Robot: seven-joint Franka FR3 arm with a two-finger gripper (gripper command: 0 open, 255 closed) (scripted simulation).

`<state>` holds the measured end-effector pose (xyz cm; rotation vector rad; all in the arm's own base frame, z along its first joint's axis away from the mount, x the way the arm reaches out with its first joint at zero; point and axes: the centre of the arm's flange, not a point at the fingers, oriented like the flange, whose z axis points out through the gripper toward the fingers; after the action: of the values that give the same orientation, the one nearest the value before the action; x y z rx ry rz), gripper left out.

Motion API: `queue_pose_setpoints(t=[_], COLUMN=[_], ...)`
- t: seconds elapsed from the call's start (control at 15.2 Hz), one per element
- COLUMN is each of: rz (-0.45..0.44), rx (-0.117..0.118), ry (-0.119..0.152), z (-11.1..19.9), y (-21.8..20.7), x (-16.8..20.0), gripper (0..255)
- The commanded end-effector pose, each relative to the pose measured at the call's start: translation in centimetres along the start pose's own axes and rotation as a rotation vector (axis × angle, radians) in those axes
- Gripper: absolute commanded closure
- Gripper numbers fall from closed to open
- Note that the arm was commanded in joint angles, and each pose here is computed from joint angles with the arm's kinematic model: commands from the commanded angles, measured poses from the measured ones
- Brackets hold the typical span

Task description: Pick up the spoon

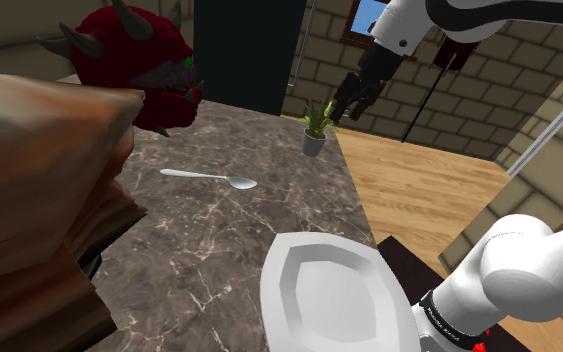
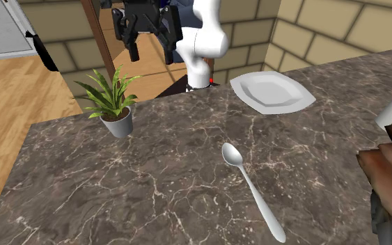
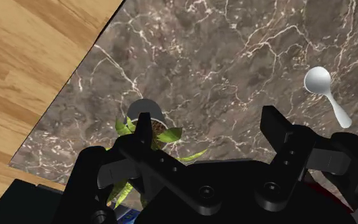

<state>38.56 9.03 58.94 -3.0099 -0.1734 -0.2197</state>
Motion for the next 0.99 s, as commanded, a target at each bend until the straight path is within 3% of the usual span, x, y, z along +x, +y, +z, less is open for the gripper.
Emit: queue_pose_setpoints(t=[0.0,0.92], rz=[-0.046,-0.36], rx=[0.01,0.076], ry=[0.002,0.004], z=[1.3,9.9], y=[-1.8,-15.6], x=[1.4,8.4], gripper=[0,0])
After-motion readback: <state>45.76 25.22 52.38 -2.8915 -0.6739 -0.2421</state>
